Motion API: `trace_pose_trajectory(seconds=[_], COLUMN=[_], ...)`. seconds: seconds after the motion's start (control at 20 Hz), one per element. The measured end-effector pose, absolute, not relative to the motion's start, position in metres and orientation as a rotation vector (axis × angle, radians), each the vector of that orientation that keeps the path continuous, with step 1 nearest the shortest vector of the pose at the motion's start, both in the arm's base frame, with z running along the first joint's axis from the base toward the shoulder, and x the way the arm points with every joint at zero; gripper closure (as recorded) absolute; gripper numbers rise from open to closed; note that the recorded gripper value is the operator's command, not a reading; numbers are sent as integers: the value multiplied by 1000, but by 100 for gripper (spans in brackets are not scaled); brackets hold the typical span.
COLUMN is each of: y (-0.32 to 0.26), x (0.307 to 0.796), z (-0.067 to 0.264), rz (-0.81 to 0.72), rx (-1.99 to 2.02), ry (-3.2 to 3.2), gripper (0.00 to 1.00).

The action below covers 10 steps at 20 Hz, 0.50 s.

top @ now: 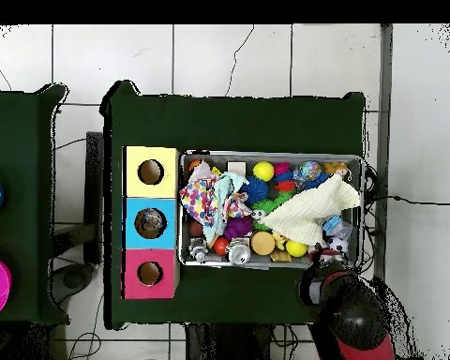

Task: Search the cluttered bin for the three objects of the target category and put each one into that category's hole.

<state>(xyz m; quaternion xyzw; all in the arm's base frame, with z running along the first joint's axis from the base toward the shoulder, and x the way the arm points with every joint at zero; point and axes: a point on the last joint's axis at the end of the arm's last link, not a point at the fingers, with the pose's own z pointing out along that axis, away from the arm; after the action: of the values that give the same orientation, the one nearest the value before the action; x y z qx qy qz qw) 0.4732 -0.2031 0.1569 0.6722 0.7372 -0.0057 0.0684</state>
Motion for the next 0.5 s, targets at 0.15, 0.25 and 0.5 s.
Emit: trace_pose_trajectory(seconds=[0.15, 0.25, 0.5], y=[-210, -214, -214], x=[471, 470, 464], z=[147, 141, 125], rz=[-22, -24, -23], rx=[1985, 1960, 1901], ry=[2257, 2283, 2367], gripper=[0, 0, 0])
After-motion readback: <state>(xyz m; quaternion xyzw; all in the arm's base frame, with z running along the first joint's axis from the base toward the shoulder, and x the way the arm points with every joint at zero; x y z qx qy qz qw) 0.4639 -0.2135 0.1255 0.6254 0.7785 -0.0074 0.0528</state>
